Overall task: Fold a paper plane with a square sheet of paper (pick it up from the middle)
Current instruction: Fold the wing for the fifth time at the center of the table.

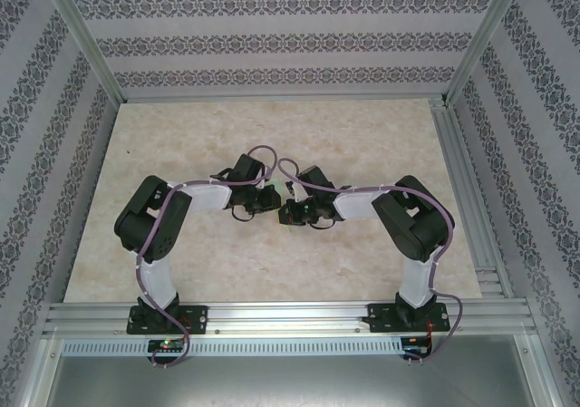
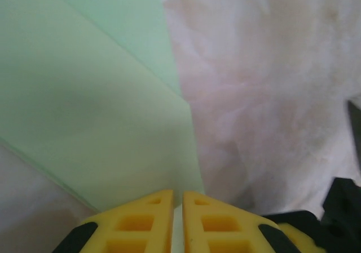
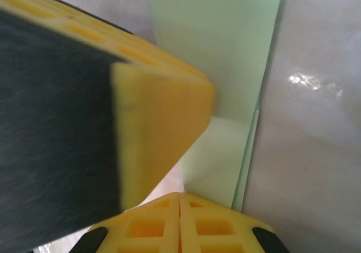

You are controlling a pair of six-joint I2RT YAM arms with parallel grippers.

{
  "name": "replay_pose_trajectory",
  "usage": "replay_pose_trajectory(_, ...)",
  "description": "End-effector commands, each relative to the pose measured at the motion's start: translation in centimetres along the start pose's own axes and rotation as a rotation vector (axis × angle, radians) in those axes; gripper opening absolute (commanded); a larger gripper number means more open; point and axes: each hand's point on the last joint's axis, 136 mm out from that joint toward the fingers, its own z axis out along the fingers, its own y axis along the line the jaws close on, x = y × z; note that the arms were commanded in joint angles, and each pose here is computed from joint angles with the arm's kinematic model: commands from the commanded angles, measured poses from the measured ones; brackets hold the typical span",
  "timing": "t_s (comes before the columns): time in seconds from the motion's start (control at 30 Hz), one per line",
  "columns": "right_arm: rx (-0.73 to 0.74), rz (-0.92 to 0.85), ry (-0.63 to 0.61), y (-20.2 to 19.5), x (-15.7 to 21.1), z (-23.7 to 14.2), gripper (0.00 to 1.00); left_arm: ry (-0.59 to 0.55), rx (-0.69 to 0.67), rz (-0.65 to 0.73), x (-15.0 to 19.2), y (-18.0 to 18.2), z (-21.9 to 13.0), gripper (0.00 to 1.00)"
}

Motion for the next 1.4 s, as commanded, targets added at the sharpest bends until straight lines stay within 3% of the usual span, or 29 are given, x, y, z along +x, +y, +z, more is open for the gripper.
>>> replay_pose_trajectory(0.0,0.265,0.157,0.231,-7.9,8.5,0.7,0.07,-0.033,0.005,-0.004,-1.2,-0.5,0.6,0.13)
replay_pose_trajectory(0.33,0.302,0.163,0.251,-9.0,9.6,0.6,0.07,-0.054,-0.105,-0.025,-2.0,3.3,0.3,0.13)
replay_pose_trajectory(0.93,0.312,0.175,0.252,-9.4,10.0,0.3,0.07,-0.143,-0.144,-0.095,-9.5,8.4,-1.2,0.13)
replay_pose_trajectory(1.1,0.311,0.173,0.247,-9.3,9.8,0.3,0.07,-0.156,-0.219,-0.096,-10.4,9.9,-1.6,0.13)
replay_pose_trajectory(1.27,0.308,0.172,0.243,-9.2,9.7,0.3,0.07,-0.18,-0.233,-0.087,-11.2,10.2,-2.9,0.14)
replay_pose_trajectory(1.37,0.303,0.169,0.241,-9.0,9.6,0.3,0.07,-0.209,-0.228,-0.029,-12.2,8.5,-5.1,0.15)
